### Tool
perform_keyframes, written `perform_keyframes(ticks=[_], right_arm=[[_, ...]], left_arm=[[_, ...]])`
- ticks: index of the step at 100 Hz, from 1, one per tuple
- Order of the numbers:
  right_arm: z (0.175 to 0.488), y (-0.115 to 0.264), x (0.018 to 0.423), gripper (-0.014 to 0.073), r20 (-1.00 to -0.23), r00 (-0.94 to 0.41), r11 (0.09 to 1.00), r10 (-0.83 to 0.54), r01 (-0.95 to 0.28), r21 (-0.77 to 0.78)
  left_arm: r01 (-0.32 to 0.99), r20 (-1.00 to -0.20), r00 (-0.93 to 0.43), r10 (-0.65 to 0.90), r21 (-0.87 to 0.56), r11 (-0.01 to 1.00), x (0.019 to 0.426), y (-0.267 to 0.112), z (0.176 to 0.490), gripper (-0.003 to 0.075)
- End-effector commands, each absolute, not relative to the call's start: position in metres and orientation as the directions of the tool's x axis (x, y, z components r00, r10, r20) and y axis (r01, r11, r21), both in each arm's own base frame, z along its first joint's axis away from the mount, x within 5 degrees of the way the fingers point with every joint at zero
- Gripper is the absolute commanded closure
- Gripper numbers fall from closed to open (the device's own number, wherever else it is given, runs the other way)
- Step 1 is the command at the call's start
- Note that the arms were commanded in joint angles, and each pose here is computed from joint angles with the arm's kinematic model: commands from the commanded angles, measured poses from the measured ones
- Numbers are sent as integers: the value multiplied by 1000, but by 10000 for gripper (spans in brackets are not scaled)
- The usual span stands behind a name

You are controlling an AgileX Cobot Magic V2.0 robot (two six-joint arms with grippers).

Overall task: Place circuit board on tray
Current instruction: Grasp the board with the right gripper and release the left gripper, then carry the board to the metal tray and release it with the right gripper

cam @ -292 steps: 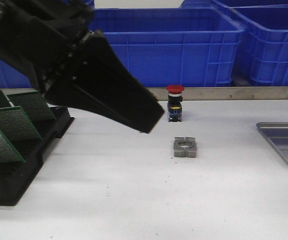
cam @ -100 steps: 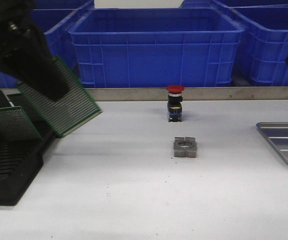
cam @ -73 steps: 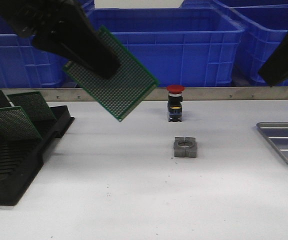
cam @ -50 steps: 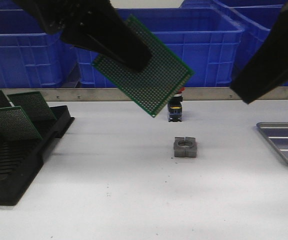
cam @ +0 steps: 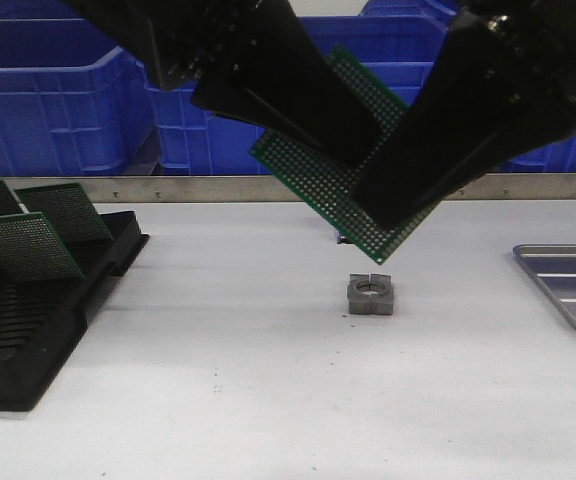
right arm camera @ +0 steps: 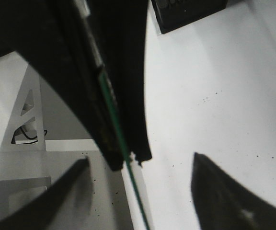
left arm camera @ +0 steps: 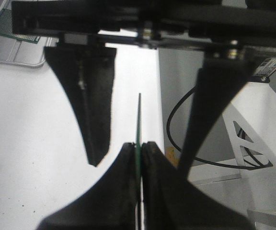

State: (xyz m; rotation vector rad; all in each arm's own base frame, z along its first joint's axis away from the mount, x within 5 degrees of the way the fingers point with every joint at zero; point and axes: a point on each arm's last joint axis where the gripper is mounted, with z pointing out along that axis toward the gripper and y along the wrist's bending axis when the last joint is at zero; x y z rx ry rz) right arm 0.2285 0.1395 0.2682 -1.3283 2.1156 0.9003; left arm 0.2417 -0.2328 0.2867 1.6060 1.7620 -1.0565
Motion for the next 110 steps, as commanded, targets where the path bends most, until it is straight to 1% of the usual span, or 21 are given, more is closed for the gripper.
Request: perform_keyframes(ticks=[1,2,13,15,19,24,31,33,35,38,40,43,48,53,64,69,77,82,89,96,110], right_arm=[[287,142,228,397,-747,-385,299,-542,-919,257],[287,142,228,430,-747,-385,299,-542,-919,257],[287,142,228,648,-747,-385,299,-542,-919,257],[287,142,228,669,-747,-385,299,-542,-919,257],[287,142,229,658,-747,-385,300,-541,-919,256],[287,142,229,662,-747,-385,301,-541,-919,256],[287,142,229,663,-748,-385,301,-541,-919,256],[287,142,229,663,-748,-385,301,-541,-919,256],[287,142,229,663,-747,-386,301,-541,-918,256],[287,142,229,663,-747,-387,301,-541,-918,258],[287,142,228,663,-746,-391,302,-540,-917,262],[286,142,228,663,-742,-397,302,-540,-915,269],[286,142,226,663,-728,-416,303,-545,-907,291],[284,140,224,663,-698,-436,308,-568,-899,311],[277,130,222,663,-600,-498,359,-627,-867,345],[273,122,222,663,-539,-547,414,-641,-837,358],[270,108,227,663,-476,-627,511,-617,-779,364],[268,97,232,663,-454,-673,568,-583,-738,365],[268,81,240,663,-455,-723,637,-520,-683,357],[268,63,249,663,-477,-759,709,-443,-622,332],[270,22,268,663,-555,-790,854,-261,-457,249]], left_arm=[[983,-861,-148,487,-180,-20,237,-236,312,737],[983,-861,-148,487,-180,-20,237,-236,312,737],[983,-861,-148,487,-180,-20,237,-236,312,737],[983,-861,-148,487,-180,-20,237,-236,312,736],[983,-860,-148,488,-181,-22,237,-236,312,734],[982,-861,-149,487,-186,-28,236,-236,312,712],[980,-863,-154,481,-195,-35,235,-236,313,621],[980,-863,-154,481,-195,-35,235,-236,313,582],[980,-864,-155,480,-196,-35,235,-236,313,525],[980,-865,-158,477,-198,-35,235,-236,313,479],[980,-866,-159,474,-197,-31,236,-236,314,419],[980,-867,-161,472,-197,-28,236,-237,314,363],[980,-871,-167,463,-197,-17,237,-237,314,286],[982,-872,-167,461,-190,-4,238,-237,314,244],[984,-874,-167,457,-178,21,241,-237,314,245],[985,-875,-167,455,-171,33,242,-237,314,245],[985,-876,-168,452,-162,51,244,-237,314,245],[985,-876,-168,452,-161,53,244,-237,314,245],[985,-876,-168,452,-161,53,244,-237,314,245],[985,-876,-168,452,-161,53,244,-237,314,245],[985,-876,-168,452,-161,53,244,-237,314,245]])
